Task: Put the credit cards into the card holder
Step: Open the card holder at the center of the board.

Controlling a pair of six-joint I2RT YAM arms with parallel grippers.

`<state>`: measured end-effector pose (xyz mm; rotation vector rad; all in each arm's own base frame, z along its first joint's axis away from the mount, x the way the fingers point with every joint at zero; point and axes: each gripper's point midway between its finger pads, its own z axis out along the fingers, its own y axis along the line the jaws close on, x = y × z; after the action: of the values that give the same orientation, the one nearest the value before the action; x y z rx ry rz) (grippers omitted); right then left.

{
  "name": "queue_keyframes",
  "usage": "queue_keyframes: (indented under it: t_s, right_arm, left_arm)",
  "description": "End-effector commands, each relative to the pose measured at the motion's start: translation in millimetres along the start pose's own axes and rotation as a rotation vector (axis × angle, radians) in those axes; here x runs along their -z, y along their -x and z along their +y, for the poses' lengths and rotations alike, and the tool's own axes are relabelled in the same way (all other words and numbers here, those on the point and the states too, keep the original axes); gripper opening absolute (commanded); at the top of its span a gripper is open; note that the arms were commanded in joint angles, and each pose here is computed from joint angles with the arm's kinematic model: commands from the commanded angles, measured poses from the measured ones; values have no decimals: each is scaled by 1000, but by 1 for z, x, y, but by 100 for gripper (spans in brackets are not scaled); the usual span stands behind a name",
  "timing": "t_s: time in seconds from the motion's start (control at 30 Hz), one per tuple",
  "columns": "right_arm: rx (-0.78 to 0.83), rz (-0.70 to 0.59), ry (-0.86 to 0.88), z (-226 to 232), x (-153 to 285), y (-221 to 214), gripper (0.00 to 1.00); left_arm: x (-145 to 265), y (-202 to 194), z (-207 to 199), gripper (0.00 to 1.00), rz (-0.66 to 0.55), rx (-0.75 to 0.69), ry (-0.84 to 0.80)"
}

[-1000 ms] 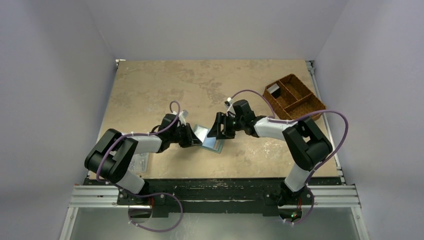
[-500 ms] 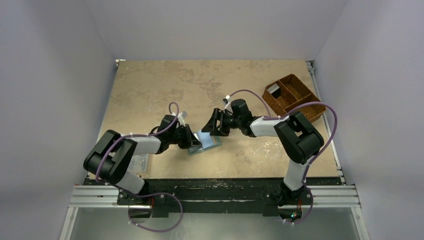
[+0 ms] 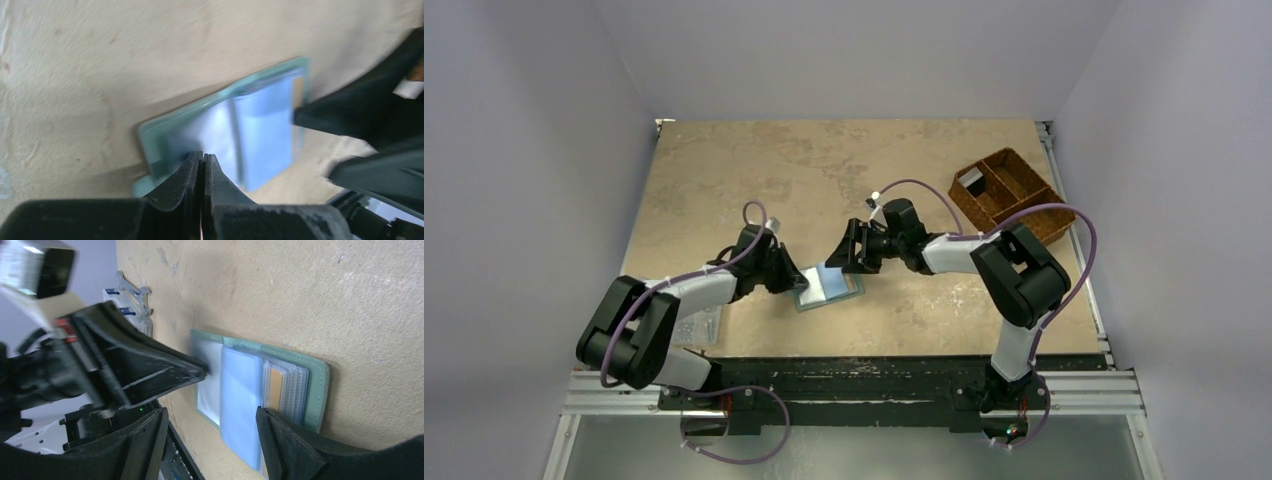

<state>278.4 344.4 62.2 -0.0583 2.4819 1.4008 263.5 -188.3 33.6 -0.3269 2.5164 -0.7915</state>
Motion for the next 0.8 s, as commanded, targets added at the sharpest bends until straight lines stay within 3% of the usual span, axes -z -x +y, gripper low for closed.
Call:
queue_keyframes:
  t_s: [0.0, 0.23, 0.53, 0.77]
  right_arm:
    - [35, 73, -54, -3, -4, -22, 75]
    - [48, 85, -10, 27, -21, -35, 76]
    - [80, 98, 252, 117, -12, -45, 80]
    - [127, 121, 186, 100, -12, -49, 81]
  left_arm:
    - [-13, -25, 37, 0, 59, 55, 109]
    - [-13, -36, 48, 0, 62, 92, 123]
    - [-1, -26, 41, 0, -9, 83, 92]
    - [12, -18, 35, 0, -24, 76, 108]
